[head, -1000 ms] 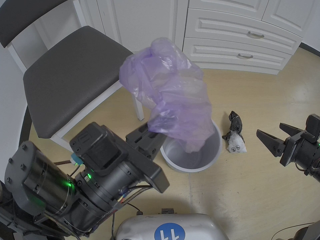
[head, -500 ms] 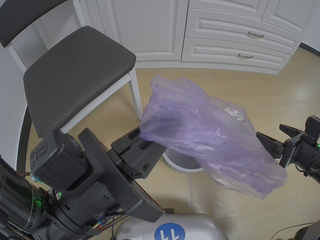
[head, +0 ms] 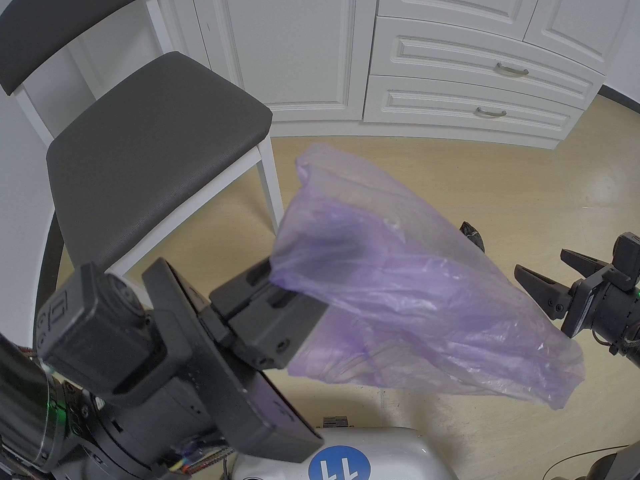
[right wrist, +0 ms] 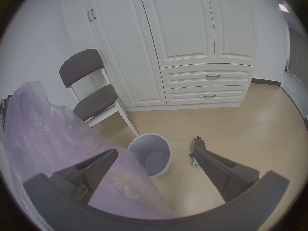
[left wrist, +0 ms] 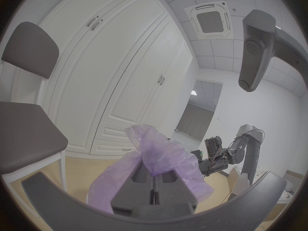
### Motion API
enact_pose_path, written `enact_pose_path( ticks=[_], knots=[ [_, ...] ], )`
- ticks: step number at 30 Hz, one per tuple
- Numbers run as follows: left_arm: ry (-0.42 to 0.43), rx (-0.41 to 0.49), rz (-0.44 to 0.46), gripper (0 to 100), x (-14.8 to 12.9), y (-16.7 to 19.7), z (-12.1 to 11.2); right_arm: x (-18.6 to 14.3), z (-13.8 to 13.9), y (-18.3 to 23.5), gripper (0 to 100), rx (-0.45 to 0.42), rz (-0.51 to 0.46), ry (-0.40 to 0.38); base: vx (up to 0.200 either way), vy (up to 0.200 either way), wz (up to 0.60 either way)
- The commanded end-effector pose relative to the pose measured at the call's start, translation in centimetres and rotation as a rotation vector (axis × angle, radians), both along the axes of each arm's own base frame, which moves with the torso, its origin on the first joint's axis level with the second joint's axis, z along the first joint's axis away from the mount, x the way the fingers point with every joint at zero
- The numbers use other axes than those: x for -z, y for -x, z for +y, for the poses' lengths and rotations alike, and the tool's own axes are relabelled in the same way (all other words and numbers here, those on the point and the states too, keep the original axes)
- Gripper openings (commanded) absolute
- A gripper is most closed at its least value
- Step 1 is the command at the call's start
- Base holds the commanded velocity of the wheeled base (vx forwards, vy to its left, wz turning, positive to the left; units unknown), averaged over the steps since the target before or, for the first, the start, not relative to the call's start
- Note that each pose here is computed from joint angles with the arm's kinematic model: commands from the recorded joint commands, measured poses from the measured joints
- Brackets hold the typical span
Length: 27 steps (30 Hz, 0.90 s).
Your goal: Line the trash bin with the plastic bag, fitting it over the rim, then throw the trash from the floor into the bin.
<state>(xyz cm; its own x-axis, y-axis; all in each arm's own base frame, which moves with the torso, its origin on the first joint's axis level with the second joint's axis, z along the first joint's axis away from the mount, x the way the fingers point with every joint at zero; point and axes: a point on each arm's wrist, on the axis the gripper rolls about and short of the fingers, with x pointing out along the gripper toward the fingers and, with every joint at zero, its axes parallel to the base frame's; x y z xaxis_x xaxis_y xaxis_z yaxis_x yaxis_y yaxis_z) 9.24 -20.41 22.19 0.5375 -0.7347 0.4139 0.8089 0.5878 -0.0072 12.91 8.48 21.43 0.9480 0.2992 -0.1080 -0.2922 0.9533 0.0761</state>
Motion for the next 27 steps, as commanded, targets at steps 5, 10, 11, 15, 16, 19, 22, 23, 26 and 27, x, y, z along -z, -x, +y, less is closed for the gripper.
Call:
enact_pose_path(
  ticks=[5,10,11,15,16,19,22,23,26,27],
  knots=[
    [-0.026,-0.097,0.034,0,1.0,-2.9,-0.4,-0.7,-1.3,1.9,100,-0.019,-0.021,0.040,0.000,0.000,0.00],
    [-0.012,-0.139,0.029,0,0.7,-4.0,-0.1,-0.1,-1.4,2.5,100,-0.053,0.056,0.092,0.000,0.000,0.00],
    [-0.002,-0.141,0.024,0,0.4,-4.0,0.0,0.1,-1.5,2.5,100,-0.062,0.078,0.106,0.000,0.000,0.00],
    [0.021,-0.141,0.010,0,-0.2,-3.8,0.3,0.6,-1.4,2.7,100,-0.111,0.120,0.125,0.000,0.000,0.00],
    [0.028,-0.140,0.008,0,-0.4,-3.7,0.4,0.6,-1.4,2.7,100,-0.117,0.124,0.126,0.000,0.000,0.00],
    [0.044,-0.135,0.000,0,-0.8,-3.5,0.5,1.0,-1.2,2.5,100,-0.134,0.140,0.133,0.000,0.000,0.00],
    [0.066,-0.129,-0.011,0,-1.4,-3.1,0.8,1.2,-1.0,2.4,100,-0.140,0.151,0.140,0.000,0.000,0.00],
    [0.075,-0.127,-0.016,0,-1.7,-3.0,1.0,1.2,-1.0,2.4,100,-0.139,0.153,0.139,0.000,0.000,0.00],
    [0.097,-0.117,-0.017,0,-2.0,-2.6,1.6,1.3,-0.9,2.2,100,-0.138,0.158,0.140,0.000,0.000,0.00],
    [0.098,-0.116,-0.016,0,-2.0,-2.6,1.6,1.3,-0.9,2.2,100,-0.137,0.157,0.138,0.000,0.000,0.00]
  ],
)
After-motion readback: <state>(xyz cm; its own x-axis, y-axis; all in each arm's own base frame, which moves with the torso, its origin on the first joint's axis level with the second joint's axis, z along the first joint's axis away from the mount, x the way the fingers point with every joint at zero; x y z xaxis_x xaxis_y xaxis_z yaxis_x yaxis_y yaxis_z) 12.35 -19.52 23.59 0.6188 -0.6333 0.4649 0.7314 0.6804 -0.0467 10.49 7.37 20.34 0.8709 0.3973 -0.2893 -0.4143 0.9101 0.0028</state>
